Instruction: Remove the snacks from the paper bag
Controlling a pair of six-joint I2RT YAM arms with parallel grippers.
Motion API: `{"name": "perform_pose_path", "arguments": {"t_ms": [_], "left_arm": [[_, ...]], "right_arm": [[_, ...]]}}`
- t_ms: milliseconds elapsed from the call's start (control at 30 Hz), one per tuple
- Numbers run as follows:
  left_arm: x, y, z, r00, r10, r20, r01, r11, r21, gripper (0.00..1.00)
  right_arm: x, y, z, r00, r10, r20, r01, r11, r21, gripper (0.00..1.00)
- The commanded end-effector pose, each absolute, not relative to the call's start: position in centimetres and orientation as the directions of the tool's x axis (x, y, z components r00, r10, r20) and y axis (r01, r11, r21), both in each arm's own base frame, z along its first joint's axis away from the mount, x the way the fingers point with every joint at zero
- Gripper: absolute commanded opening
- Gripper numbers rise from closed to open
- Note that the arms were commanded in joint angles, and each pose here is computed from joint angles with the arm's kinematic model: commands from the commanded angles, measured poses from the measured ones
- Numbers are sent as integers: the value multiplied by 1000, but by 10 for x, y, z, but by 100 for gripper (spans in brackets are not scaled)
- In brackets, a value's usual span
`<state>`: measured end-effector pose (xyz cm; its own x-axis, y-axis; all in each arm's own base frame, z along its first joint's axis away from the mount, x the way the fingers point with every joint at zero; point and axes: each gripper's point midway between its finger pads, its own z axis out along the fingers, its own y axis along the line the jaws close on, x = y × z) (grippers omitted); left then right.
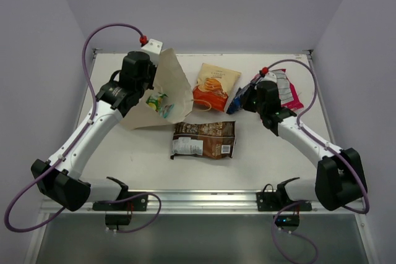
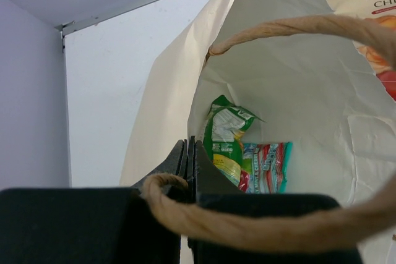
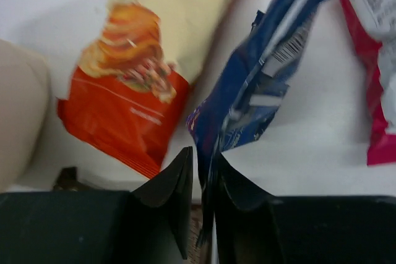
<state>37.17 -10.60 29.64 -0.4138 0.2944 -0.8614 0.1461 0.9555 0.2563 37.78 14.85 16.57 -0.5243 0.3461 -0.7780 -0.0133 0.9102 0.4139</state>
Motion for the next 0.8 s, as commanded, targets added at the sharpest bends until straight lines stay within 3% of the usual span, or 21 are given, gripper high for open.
{"name": "perform_pose_path", "arguments": {"t_ms": [0, 33, 133, 267, 333, 467, 700, 767], "left_arm": [[371, -114, 299, -397, 289, -871, 185, 955, 232, 0], [370, -117, 299, -395, 289, -872, 199, 954, 226, 0], [366, -125, 298, -392, 300, -870, 255, 944, 211, 0], [358, -129, 295, -390, 323, -862, 300, 930, 212, 0], [352, -132, 292, -390, 331, -859, 330, 921, 205, 0], [338, -132, 282, -408, 351, -843, 362, 910, 204, 0], [314, -112, 265, -454, 364, -813, 334, 916, 223, 0], [310, -106, 260, -466, 369, -804, 318, 918, 237, 0]], "right_arm": [[359, 142, 153, -517, 459, -722, 70, 864, 499, 24], [336, 133, 135, -570, 442, -693, 110, 876, 469, 40], [307, 125, 138, -609, 386, -693, 85, 900, 427, 64], [292, 133, 228, -475, 299, -828, -129, 907, 401, 75], [289, 153, 277, -427, 282, -859, -237, 882, 407, 75], [284, 213, 320, -427, 252, -868, -406, 805, 433, 76], [270, 349, 314, -522, 127, -843, -617, 626, 477, 72], [272, 375, 285, -546, 60, -835, -633, 623, 459, 72]]}}
